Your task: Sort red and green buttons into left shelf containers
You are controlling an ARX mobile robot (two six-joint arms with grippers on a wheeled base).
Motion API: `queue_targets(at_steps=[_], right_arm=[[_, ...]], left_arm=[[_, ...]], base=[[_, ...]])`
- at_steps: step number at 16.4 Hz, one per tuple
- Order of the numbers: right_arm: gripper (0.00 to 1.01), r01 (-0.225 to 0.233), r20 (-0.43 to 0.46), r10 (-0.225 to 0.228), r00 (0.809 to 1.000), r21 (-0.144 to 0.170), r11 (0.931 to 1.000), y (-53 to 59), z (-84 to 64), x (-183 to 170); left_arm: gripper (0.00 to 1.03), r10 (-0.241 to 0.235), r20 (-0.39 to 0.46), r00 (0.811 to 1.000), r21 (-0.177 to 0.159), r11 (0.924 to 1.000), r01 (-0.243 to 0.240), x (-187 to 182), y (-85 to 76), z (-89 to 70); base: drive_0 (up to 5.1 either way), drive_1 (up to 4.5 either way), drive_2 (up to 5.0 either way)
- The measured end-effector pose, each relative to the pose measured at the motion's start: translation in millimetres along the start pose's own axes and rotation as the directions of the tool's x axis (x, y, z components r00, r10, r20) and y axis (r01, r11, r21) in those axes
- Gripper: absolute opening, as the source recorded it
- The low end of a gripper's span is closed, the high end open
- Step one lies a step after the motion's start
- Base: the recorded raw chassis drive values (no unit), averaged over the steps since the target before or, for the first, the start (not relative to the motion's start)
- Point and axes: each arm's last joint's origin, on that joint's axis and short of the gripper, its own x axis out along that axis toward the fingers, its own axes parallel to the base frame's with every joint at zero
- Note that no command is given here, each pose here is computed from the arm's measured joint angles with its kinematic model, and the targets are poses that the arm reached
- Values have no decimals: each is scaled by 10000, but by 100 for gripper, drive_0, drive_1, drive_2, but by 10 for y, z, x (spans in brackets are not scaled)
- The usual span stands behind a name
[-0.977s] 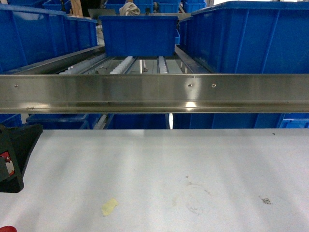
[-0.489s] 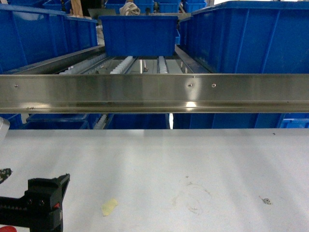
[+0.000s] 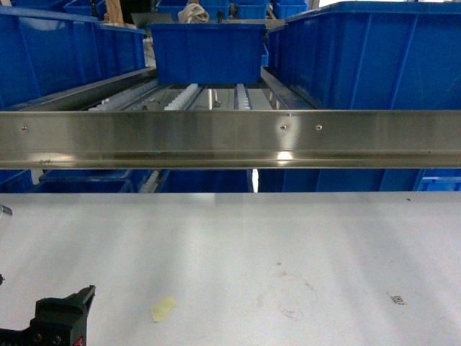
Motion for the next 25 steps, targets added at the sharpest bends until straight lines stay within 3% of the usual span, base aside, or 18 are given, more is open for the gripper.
queue_targets(at_steps=[3,11,18,21,25], right_arm=[[28,0,0,0,10000,0,10000,0,0,0],[28,0,0,0,10000,0,10000,0,0,0],[28,0,0,0,10000,0,10000,0,0,0],[28,0,0,0,10000,0,10000,0,0,0],[28,0,0,0,10000,0,10000,0,0,0]], left_arm=[[98,394,-988,9943,-141,9991,-410,46,78,-214],[98,724,-1605,9844,-451,9957,-806,79,149,-437],[98,894,-1975,9762,-38,9958,-920,104,183,-508],[74,894,-1975,9762,-27,9958,-917,104,183,-508],[35,894,-1975,9762,-31,9958,-918,104,183,-508]], base=[[0,0,0],[0,0,0],[0,0,0],[0,0,0],[0,0,0]])
